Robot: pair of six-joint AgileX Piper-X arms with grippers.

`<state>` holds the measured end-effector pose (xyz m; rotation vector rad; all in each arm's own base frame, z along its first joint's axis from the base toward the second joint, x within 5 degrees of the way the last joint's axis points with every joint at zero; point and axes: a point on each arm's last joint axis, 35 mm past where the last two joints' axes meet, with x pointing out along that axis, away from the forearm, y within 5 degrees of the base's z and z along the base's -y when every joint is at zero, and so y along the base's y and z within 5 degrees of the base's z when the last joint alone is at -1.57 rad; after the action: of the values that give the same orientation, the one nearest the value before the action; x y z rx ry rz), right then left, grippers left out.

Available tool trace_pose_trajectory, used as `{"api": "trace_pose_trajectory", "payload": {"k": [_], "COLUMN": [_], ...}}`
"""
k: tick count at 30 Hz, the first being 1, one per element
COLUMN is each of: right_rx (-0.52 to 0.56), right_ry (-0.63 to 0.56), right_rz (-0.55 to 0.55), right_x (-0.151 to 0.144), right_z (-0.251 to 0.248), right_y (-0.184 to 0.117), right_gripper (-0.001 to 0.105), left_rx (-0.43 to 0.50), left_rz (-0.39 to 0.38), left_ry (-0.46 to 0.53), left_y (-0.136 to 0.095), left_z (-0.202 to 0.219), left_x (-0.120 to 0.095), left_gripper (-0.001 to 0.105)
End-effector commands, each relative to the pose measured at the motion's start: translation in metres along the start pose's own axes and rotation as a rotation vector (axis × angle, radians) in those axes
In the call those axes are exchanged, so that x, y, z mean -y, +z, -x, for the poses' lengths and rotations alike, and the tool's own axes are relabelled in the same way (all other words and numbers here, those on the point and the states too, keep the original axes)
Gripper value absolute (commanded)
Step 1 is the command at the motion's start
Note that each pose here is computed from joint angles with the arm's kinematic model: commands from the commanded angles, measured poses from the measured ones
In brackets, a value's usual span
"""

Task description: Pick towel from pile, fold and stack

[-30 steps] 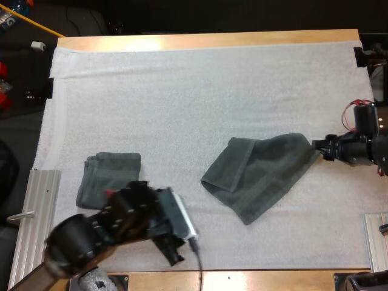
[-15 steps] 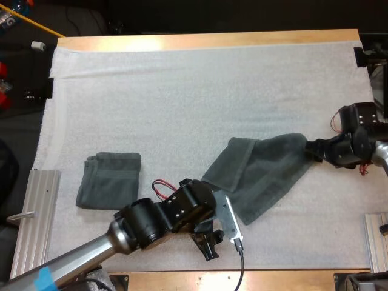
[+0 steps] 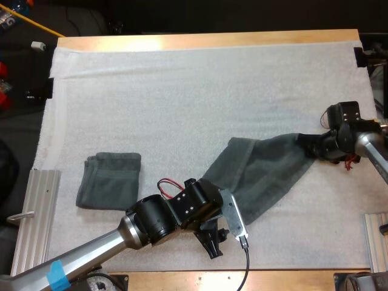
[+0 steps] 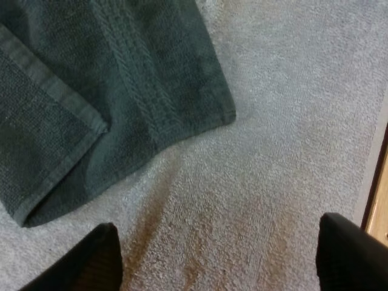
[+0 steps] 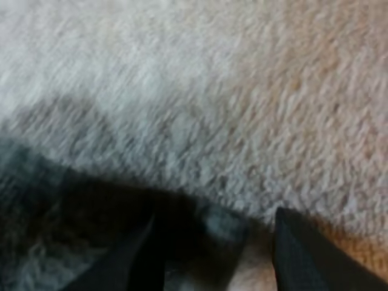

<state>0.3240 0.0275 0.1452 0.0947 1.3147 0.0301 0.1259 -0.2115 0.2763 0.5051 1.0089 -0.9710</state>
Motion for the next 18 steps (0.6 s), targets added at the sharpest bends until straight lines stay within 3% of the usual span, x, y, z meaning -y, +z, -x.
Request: {"api": "trace_pose_trajectory", "payload": {"k": [1, 5, 10, 18], "right_rx": [0.008, 0.0, -0.005, -0.012], "right_ry": [-0.011, -0.018, -0.015, 0.031], "right_rz": [-0.012, -0.013, -0.013, 0.001], "right_x": [0.002, 0.003, 0.003, 0.001], "right_z": [-0.001, -0.005, -0.007, 0.0], "right_y": [0.001, 0.001, 0.001, -0.001], "right_gripper": [0.04, 0.029, 0.0, 0.0], "left_rx": [0.018, 0.023, 0.061, 0.099], "left_rz": [-0.006, -0.007, -0.011, -0.023], "left_ry": [0.001, 0.001, -0.041, -0.068], "left_y": [0.002, 0.003, 0.007, 0.012], "left_z": [0.0, 0.0, 0.001, -0.002], "left_x": [0.001, 0.001, 0.003, 0.004], "left_gripper": [0.064, 0.064, 0.064, 0.064]}}
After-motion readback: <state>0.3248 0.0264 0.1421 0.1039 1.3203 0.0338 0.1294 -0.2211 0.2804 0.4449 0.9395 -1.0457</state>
